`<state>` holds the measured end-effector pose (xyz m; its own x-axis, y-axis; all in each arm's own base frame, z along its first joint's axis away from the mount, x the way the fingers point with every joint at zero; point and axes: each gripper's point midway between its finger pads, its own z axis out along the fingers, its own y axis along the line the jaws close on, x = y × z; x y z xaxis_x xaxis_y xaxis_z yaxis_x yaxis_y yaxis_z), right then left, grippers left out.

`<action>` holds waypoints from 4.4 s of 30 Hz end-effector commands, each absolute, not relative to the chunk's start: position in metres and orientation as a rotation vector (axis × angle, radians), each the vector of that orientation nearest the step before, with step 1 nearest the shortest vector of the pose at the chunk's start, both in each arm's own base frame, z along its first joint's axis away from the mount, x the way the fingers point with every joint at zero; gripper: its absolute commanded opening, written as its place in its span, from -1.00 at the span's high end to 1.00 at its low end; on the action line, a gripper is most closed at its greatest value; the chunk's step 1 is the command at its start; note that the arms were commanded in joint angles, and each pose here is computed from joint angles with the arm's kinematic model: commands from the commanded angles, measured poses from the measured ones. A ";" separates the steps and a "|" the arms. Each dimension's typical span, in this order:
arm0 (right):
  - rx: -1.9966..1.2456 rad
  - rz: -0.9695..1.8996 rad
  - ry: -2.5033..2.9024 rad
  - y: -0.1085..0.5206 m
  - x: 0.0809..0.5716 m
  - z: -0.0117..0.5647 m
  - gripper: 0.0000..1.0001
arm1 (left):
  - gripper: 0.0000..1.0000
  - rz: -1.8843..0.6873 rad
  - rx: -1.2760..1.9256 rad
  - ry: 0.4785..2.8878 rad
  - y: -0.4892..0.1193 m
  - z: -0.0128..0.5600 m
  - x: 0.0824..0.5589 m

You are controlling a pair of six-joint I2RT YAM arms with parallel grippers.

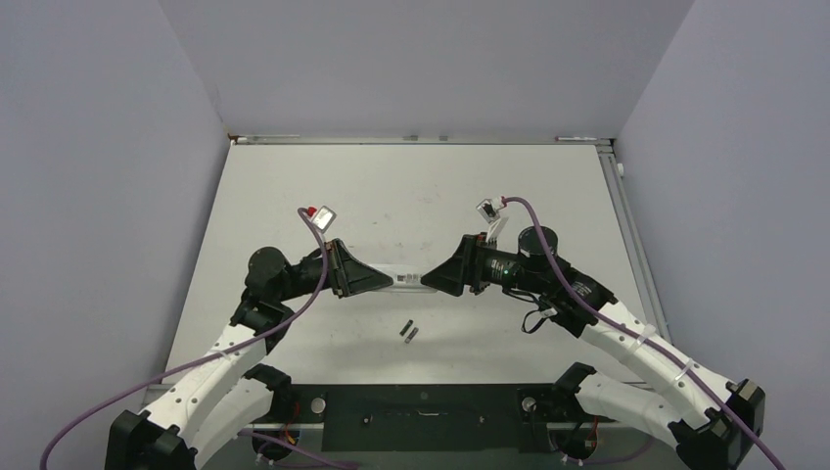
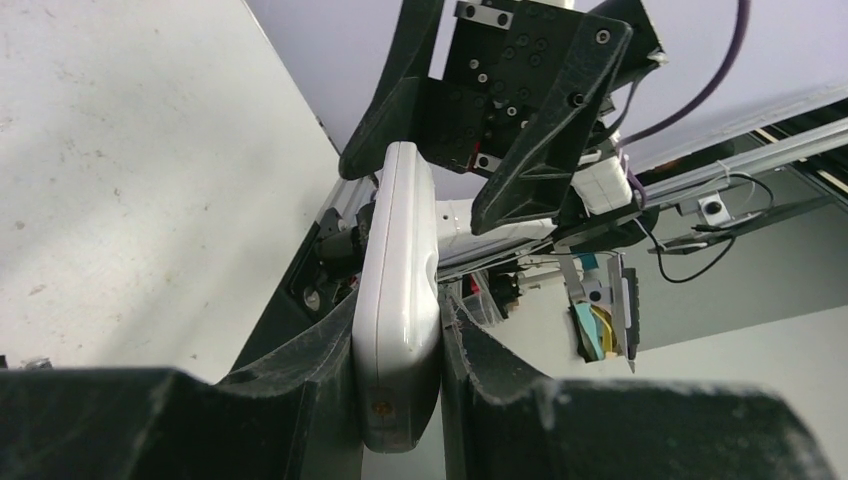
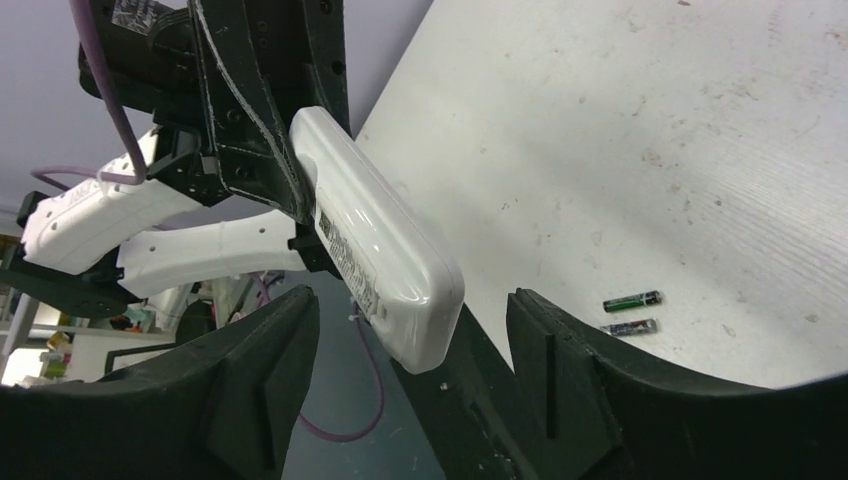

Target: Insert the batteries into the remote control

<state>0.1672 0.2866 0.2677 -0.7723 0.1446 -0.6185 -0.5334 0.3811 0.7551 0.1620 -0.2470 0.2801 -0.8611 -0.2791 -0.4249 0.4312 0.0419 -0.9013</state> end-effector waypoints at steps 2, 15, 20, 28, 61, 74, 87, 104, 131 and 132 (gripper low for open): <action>-0.337 1.286 2.009 0.271 0.176 0.281 -0.36 | 1.00 -1.761 0.172 1.840 -0.245 0.284 0.169; -0.332 1.282 2.035 0.269 0.173 0.281 -0.36 | 1.00 -1.623 0.054 1.978 -0.240 0.251 0.180; -0.316 1.345 2.024 0.276 0.172 0.280 -0.35 | 1.00 -1.612 -0.020 2.041 -0.240 0.235 0.184; -0.294 1.405 2.051 0.290 0.173 0.268 -0.34 | 1.00 -1.575 -0.109 2.123 -0.239 0.216 0.188; -0.208 1.333 2.259 0.322 0.180 0.208 -0.34 | 1.00 -1.542 -0.174 2.235 -0.238 0.198 0.187; -0.190 1.305 2.294 0.322 0.179 0.197 -0.36 | 1.00 -1.557 -0.161 2.228 -0.241 0.203 0.185; -0.189 1.283 2.327 0.323 0.176 0.187 -0.36 | 1.00 -1.569 -0.156 2.214 -0.241 0.206 0.184; -0.187 1.214 2.347 0.325 0.177 0.182 -0.36 | 1.00 -1.604 -0.123 2.172 -0.245 0.217 0.183; -0.188 1.406 2.283 0.342 0.162 0.192 -0.37 | 1.00 -1.699 -0.115 2.127 -0.251 0.226 0.179; -0.190 1.420 2.274 0.342 0.161 0.193 -0.37 | 1.00 -1.699 -0.118 2.129 -0.251 0.225 0.179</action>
<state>0.1753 0.3270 0.1729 -0.8779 0.1292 -0.4611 -0.3105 0.5795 0.7535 0.1791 -0.2375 0.1708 -0.9208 -0.3477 -0.1767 0.0240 0.4016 -0.9155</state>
